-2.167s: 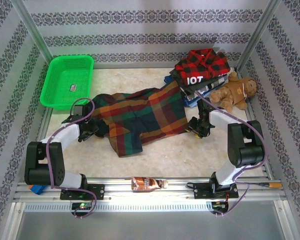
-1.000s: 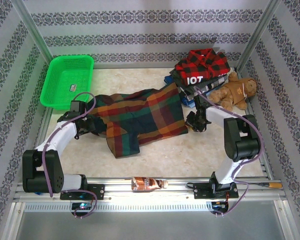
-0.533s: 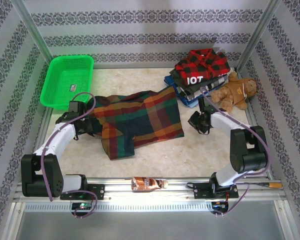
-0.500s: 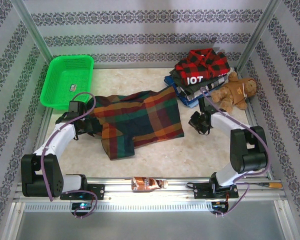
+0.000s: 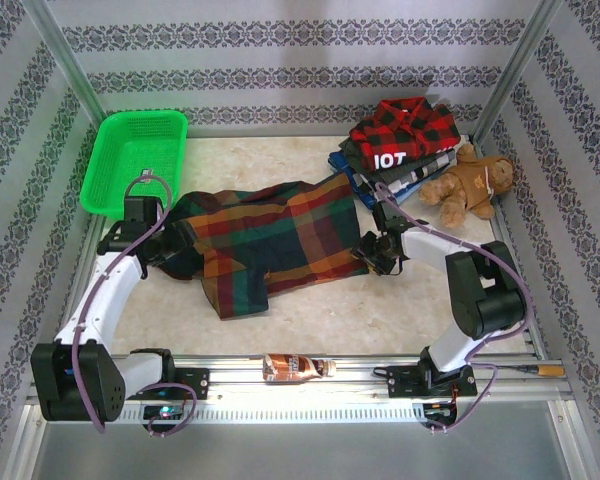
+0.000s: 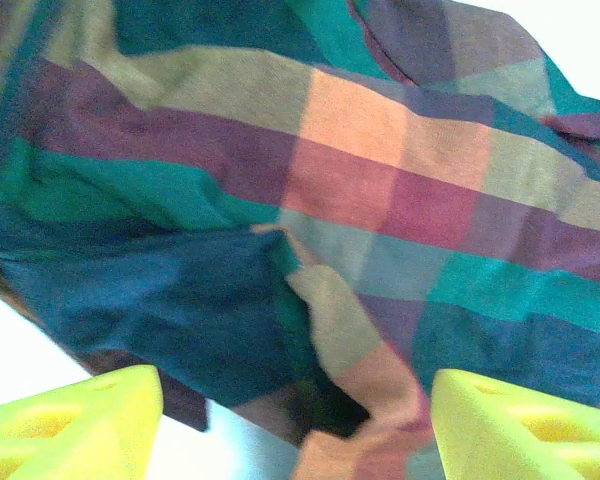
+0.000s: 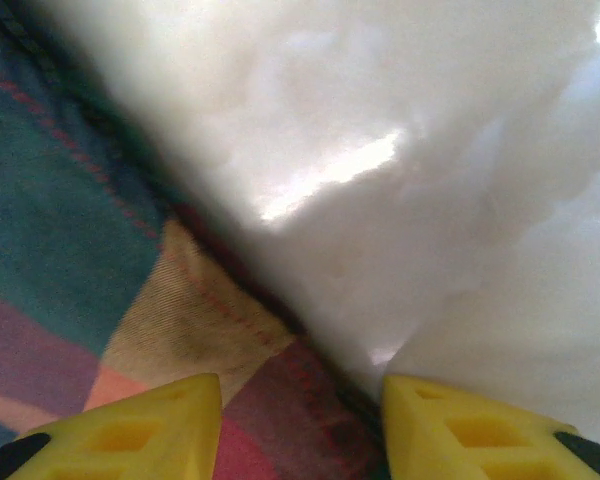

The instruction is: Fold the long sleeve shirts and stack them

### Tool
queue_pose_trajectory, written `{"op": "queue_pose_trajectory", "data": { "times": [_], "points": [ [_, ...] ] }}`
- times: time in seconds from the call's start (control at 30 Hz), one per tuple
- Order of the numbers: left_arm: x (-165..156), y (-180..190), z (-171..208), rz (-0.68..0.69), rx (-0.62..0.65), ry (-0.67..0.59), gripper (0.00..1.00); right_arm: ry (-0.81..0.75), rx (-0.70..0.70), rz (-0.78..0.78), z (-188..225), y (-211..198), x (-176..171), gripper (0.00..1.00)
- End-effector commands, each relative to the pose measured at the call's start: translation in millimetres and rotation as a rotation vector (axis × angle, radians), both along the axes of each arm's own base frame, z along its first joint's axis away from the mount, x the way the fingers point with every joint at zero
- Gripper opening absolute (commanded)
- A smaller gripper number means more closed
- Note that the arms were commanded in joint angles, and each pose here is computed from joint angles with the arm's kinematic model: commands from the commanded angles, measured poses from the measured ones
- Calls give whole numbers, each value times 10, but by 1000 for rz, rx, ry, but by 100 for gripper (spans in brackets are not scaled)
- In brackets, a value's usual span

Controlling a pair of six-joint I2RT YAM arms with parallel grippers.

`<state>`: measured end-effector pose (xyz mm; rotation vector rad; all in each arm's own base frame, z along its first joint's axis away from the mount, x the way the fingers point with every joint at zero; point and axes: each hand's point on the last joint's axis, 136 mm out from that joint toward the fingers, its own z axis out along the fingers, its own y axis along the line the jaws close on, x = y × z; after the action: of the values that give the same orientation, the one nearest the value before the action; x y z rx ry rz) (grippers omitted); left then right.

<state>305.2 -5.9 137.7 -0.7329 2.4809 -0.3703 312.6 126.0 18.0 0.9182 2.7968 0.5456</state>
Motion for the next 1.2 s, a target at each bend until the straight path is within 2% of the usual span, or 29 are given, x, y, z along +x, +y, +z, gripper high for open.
{"op": "queue_pose_trajectory", "data": {
  "times": [0.0,0.17,0.37,0.5,0.6,0.77,0.83,0.87,0.93,1.17],
  "points": [
    [-56,-195,-141,48,-173,100,72,35,-45,-15,-104,-31,-41,44],
    [115,-307,-236,64,-247,117,72,30,-57,-1,-104,-25,-30,41],
    [143,-413,-497,91,-283,184,70,28,-62,7,-151,10,-38,38],
    [296,-508,-585,102,-327,152,67,26,-87,5,-173,-20,-55,30],
    [410,-579,-659,82,-333,159,59,28,-95,5,-187,-29,-72,23],
    [391,-557,-710,59,-297,176,39,26,-108,-8,-191,-68,-103,16],
    [274,-511,-716,36,-255,206,16,23,-113,-14,-187,-85,-113,13],
    [212,-503,-681,29,-248,206,9,16,-125,-24,-160,-120,-131,7],
    [56,-469,-592,26,-223,195,1,1,-144,-43,-121,-174,-152,3],
    [-620,-408,-528,75,-212,223,0,-8,-159,-73,-88,-243,-167,0]
  ]
}}
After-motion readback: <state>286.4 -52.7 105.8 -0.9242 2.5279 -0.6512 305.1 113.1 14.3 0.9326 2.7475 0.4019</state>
